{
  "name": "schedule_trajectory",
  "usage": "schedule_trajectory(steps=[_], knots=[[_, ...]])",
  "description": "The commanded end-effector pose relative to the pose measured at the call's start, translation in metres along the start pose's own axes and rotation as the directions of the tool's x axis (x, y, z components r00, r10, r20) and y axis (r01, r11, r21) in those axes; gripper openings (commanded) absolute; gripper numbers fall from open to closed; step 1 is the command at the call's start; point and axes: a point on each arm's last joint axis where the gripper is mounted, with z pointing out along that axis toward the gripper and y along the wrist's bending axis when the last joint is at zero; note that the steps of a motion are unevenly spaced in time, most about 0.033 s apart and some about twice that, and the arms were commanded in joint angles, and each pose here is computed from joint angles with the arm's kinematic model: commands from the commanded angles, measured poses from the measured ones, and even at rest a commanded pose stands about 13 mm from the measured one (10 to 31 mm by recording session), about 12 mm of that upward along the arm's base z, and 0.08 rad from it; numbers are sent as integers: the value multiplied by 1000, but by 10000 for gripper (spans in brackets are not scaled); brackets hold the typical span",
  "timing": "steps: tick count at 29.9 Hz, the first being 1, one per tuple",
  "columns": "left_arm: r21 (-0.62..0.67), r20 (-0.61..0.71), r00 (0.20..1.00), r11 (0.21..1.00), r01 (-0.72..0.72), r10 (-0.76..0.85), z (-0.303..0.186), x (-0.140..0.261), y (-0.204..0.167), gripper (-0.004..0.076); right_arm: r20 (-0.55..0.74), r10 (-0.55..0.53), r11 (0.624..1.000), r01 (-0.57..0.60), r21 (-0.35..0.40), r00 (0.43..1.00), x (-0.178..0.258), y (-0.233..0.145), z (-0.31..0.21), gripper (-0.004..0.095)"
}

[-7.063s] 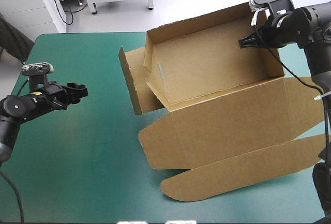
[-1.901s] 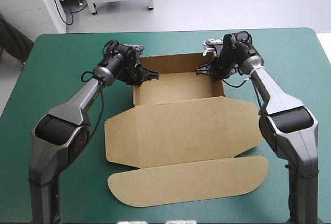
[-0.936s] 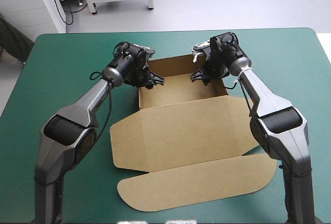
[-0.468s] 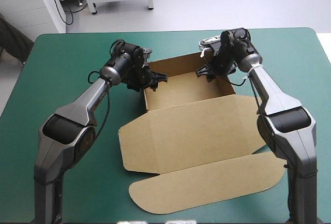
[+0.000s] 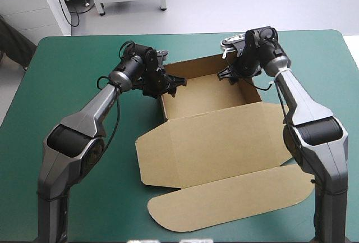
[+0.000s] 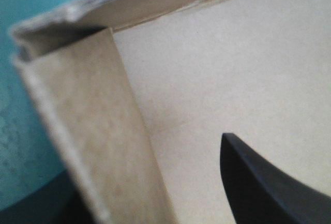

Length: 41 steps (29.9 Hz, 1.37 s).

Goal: Fold the box

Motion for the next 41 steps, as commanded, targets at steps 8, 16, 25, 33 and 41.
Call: schedule_trajectory(steps=[8,16,25,33,41], knots=[[2,95,995,1000,-30,29,-68,-2,-11,440,160,-21,1000,20,7,987,-4,3,-75,518],[29,145,989,999,-37,32,-82,-6,-16,440,165,-42,999,41,11,985,-4,3,-78,518],[32,141,989,999,-36,32,-83,-6,-16,440,162,-61,998,55,43,985,-3,1,-79,518],[32,177,981,996,-85,78,-96,-5,-17,440,199,-11,1000,7,22,980,-1,-1,-96,518],[4,226,970,995,-97,94,-113,-3,-14,440,249,-21,999,13,33,968,3,-2,-122,518]])
